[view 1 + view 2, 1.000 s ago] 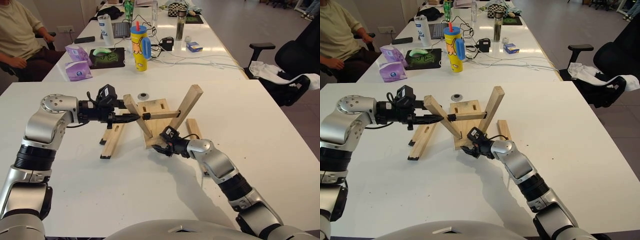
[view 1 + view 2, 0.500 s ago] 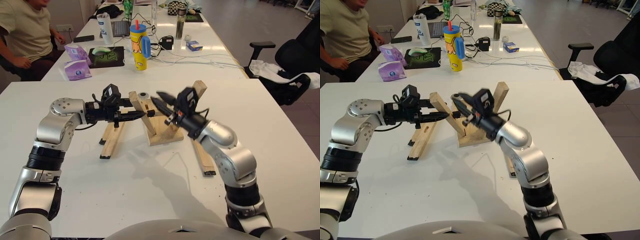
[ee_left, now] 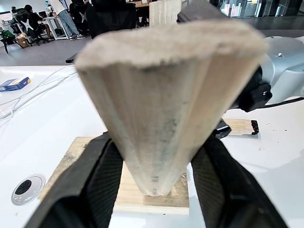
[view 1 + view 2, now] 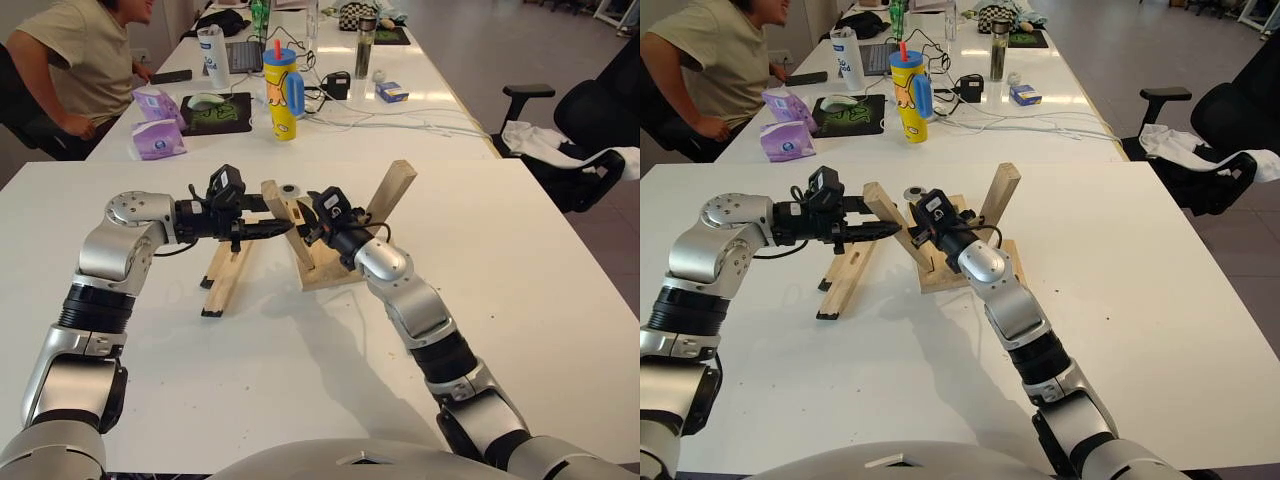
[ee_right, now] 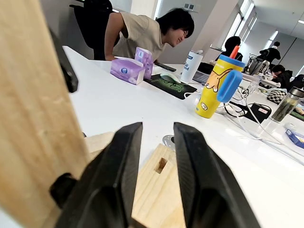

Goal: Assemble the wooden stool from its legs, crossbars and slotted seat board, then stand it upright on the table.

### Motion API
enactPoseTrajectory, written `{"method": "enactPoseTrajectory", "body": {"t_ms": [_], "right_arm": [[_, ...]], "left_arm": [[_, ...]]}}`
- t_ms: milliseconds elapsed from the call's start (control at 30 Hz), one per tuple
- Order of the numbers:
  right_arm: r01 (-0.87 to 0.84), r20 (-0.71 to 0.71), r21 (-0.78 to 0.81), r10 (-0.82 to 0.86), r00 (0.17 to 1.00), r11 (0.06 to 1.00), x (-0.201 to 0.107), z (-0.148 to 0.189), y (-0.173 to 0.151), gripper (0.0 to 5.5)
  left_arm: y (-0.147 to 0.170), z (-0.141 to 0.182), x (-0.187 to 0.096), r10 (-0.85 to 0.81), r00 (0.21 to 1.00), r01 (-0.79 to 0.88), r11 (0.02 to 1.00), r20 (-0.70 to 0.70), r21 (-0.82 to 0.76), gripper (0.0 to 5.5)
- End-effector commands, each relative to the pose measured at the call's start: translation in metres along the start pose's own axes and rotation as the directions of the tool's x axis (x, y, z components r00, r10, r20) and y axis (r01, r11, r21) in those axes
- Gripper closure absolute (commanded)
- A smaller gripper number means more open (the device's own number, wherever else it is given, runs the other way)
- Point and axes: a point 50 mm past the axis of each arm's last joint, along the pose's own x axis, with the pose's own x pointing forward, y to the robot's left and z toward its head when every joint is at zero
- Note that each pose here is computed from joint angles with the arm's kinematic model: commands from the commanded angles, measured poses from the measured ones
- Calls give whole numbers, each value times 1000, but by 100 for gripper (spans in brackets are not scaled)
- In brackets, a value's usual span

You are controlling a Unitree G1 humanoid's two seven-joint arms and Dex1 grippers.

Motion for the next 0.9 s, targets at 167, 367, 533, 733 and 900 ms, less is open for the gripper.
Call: {"method": "enactPoseTrajectory", "body": {"t_ms": [167, 367, 533, 733, 900], "right_arm": [[-183, 127, 389, 144, 981, 903, -69, -15, 4, 428], [5, -77, 459, 34, 996, 889, -57, -65, 6, 428], [82, -245, 430, 29, 969, 899, -40, -89, 19, 428], [41, -437, 357, 128, 890, 933, -46, -120, 38, 428], [47, -488, 349, 139, 861, 936, -53, -131, 36, 428]], "left_arm": [[-1, -27, -4, -36, 995, 23, 989, -88, -144, 344], [20, -2, -7, -90, 990, 82, 993, -105, -82, 344], [30, 7, -2, -156, 975, 153, 988, -156, -34, 344], [31, -4, -3, -118, 983, 116, 993, -138, -23, 279], [32, 17, -44, 15, 999, -14, 1000, -51, 17, 199]]}}
